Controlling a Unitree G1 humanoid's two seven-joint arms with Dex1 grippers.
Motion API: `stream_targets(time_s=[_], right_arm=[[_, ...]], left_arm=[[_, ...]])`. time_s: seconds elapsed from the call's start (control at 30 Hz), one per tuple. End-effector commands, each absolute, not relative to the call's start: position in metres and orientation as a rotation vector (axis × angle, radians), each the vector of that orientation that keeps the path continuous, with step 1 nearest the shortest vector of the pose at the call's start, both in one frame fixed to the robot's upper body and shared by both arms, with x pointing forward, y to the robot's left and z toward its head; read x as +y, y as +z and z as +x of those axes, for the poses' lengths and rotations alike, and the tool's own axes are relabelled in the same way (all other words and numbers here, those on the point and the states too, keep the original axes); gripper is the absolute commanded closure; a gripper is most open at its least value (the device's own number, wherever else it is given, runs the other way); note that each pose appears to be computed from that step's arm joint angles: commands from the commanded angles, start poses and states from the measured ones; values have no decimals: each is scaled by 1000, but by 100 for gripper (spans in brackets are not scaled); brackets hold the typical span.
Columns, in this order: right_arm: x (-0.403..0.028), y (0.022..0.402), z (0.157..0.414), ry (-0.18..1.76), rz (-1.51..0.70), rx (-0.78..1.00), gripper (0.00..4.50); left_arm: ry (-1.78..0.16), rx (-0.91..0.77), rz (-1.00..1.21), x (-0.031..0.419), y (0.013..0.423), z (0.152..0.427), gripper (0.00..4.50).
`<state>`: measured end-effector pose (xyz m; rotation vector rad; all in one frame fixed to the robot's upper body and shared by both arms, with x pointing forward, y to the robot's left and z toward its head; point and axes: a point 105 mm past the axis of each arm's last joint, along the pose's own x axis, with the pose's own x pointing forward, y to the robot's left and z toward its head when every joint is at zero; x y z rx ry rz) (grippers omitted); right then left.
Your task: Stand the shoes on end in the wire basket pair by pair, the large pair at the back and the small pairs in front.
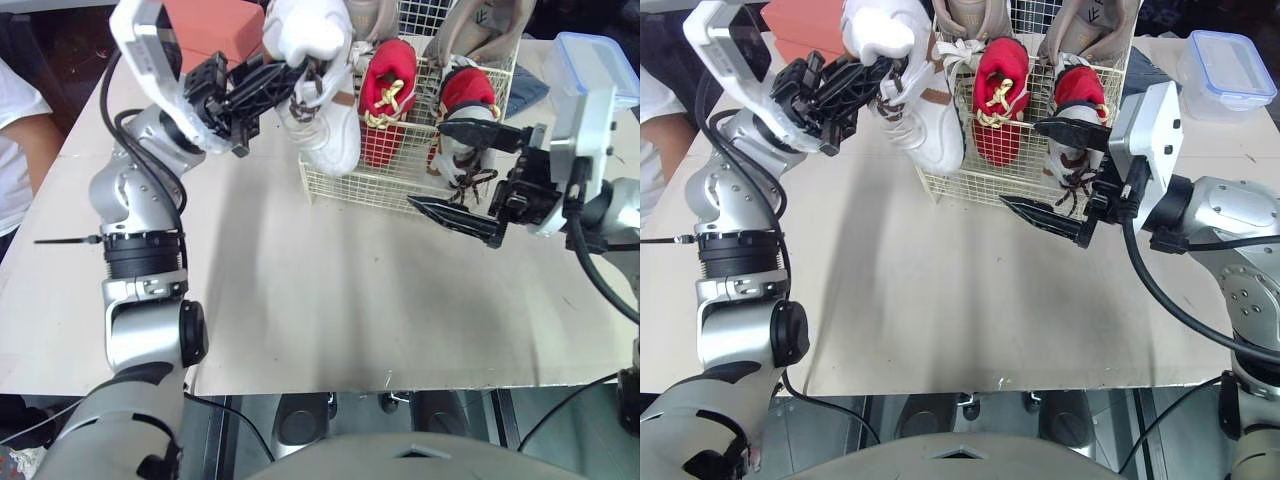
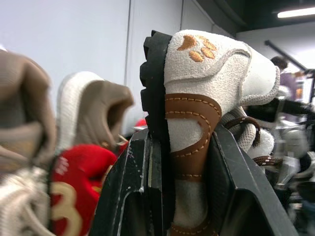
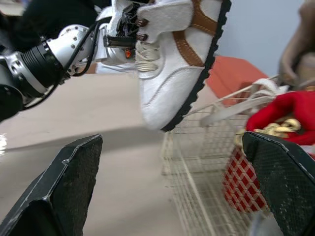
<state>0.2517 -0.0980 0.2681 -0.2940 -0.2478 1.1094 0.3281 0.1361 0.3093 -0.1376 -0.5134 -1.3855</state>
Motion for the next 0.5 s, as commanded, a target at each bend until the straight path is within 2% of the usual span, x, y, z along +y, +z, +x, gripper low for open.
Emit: stream_targets(time_s=[0.03,0.17,0.33,0.5], right_arm=[[-106,287,247,1030,-329,-347,0],[-111,291,248,1000,-308,-372,0],[-118,281,247,988,-338,-322,0],[-121,282,246,983,-350,-314,0]], left_arm=[[-1402,-603,-49,132,324,330,368],[-1413,-598,-15,129,319,337,368],[-1364,-623,-32,131,318,353,368],[-1392,-533,-1,129,295,359,368]])
